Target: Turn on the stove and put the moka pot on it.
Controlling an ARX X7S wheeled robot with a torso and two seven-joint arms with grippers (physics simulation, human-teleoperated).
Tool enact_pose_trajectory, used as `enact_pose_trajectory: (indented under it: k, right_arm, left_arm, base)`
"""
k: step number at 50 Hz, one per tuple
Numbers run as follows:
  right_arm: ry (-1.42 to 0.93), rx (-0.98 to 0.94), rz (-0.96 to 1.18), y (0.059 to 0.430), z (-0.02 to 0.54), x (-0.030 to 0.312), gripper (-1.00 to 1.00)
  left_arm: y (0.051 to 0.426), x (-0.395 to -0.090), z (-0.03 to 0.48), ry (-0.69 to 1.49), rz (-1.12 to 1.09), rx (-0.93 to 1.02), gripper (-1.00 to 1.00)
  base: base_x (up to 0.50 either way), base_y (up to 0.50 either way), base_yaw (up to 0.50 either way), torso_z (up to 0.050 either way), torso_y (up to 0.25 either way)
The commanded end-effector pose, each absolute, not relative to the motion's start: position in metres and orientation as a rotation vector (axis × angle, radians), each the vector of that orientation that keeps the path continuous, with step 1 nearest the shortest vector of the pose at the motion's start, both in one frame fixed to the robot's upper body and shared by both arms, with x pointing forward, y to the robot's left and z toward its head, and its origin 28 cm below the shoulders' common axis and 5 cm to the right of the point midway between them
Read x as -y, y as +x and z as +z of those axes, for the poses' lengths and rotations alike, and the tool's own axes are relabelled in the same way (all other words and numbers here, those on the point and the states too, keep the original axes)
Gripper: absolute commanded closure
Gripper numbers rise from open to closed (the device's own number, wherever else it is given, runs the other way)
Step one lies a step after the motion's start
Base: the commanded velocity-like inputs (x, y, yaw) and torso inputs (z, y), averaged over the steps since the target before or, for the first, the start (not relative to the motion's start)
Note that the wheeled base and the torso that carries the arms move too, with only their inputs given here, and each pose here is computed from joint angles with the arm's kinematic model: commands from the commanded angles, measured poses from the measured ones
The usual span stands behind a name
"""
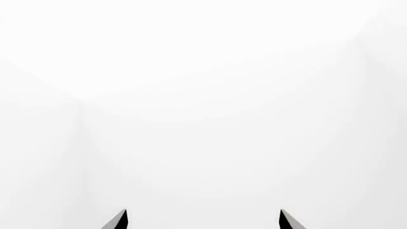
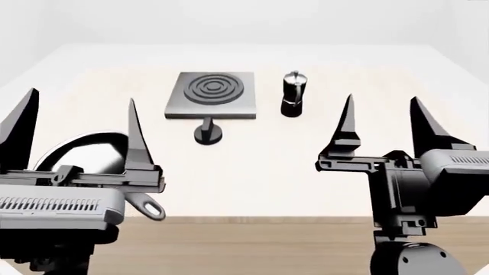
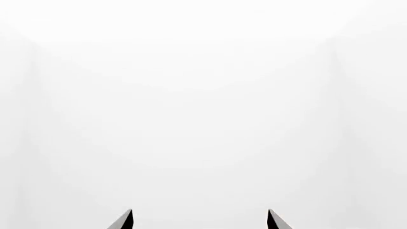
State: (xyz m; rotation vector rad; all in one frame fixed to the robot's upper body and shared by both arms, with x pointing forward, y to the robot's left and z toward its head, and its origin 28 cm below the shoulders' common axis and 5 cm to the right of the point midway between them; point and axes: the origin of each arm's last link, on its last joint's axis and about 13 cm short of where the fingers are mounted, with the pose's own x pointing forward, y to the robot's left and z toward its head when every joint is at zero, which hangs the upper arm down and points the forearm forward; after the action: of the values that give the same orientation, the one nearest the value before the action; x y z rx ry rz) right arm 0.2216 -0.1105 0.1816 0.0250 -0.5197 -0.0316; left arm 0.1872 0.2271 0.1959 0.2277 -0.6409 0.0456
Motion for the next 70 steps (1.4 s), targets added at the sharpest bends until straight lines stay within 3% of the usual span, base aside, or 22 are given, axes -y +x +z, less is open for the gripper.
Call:
enact_pose_trajectory:
  k: [1, 25, 70]
  right_arm:
    - [0.029, 0.544, -0.025, 0.217, 0.188, 0.110, -1.00]
    - [0.019, 0.559, -0.027, 0.215, 0.180, 0.108, -1.00]
    - [0.051, 0.537, 0.008, 0.215, 0.174, 0.107, -1.00]
  left_arm:
    - [0.183, -0.228, 0.198, 0.213, 0.047, 0.661, -1.00]
    - [0.181, -0.227, 0.190, 0.166, 0.040, 0.669, -1.00]
    - [0.181, -0.225, 0.189, 0.146, 0.030, 0.683, -1.00]
  base:
    - [0.00, 0.00, 0.00, 0.050, 0.000]
    - [0.00, 0.00, 0.00, 0.049, 0.000]
    - [0.00, 0.17, 0.00, 0.000, 0.000]
